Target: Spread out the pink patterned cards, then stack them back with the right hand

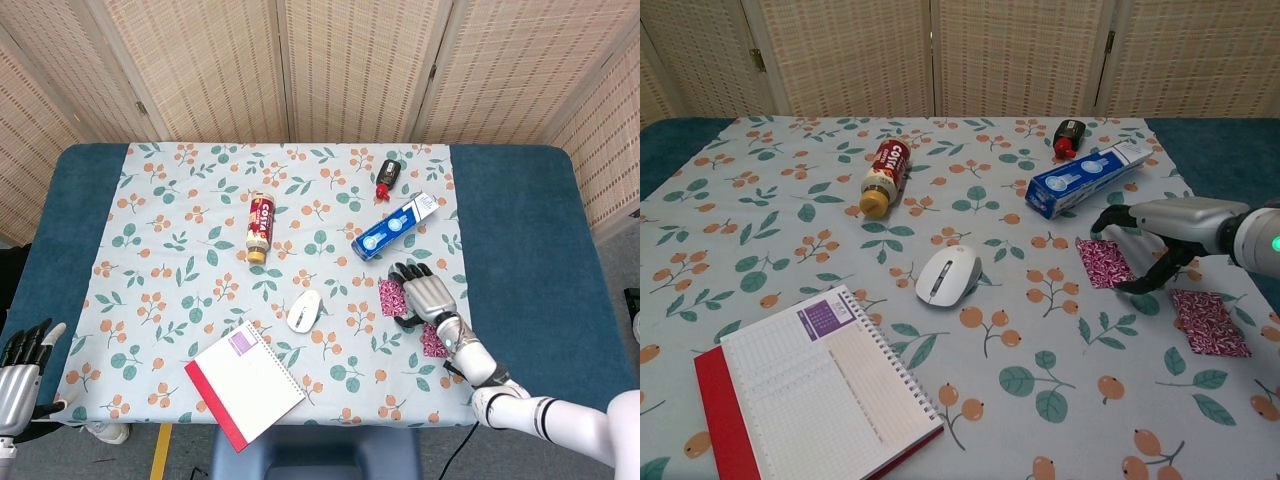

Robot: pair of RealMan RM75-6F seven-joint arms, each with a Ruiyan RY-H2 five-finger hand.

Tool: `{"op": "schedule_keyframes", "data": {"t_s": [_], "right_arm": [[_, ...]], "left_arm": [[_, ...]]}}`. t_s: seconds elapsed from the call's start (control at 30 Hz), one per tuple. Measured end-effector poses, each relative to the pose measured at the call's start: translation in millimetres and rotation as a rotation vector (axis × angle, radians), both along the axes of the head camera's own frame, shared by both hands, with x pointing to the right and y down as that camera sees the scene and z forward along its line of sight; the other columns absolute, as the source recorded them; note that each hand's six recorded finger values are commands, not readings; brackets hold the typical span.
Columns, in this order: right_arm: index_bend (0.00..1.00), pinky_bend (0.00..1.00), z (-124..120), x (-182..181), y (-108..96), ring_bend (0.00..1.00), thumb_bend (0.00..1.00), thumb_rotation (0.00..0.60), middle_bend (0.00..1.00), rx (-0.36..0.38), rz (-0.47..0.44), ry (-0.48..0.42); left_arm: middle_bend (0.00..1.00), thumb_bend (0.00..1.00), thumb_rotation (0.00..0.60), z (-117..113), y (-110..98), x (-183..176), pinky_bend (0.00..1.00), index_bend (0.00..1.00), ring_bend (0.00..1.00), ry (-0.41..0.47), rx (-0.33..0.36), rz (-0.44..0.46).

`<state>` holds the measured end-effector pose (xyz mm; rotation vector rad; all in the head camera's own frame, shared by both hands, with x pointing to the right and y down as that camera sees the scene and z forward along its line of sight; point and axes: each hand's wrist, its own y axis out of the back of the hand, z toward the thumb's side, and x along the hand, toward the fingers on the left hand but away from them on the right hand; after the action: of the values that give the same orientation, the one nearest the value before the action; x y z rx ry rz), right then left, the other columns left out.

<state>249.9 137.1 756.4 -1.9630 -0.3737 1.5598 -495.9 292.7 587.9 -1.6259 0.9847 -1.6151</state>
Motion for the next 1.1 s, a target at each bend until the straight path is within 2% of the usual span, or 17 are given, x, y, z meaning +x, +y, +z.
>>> {"op": "schedule_keyframes", "data": {"t_s": [0.63,0.93,1.1], "right_arm": [[0.10,0.00,9.8,-4.5,-2.3,0.00,0.34,0.424,0.04,-0.003,-0.018,0.028],[0.20,0.00,9.0,-4.0,-1.4,0.00,0.34,0.421,0.05,0.016,-0.013,0.024],[0.22,0.00,7.8,-3.2,-1.2,0.00,0.34,0.423,0.05,0.023,-0.007,0.020]], "left_arm": [[0.03,0.18,0.600,1.5,-0.1,0.0,0.00,0.10,0.07,-0.001,-0.007,-0.001],[0.03,0.18,0.600,2.7,0.0,0.4,0.00,0.10,0.07,0.002,-0.009,0.000],[0.03,0.18,0.600,3.3,0.8,-0.2,0.00,0.10,0.07,0.002,-0.011,-0.003]]}}
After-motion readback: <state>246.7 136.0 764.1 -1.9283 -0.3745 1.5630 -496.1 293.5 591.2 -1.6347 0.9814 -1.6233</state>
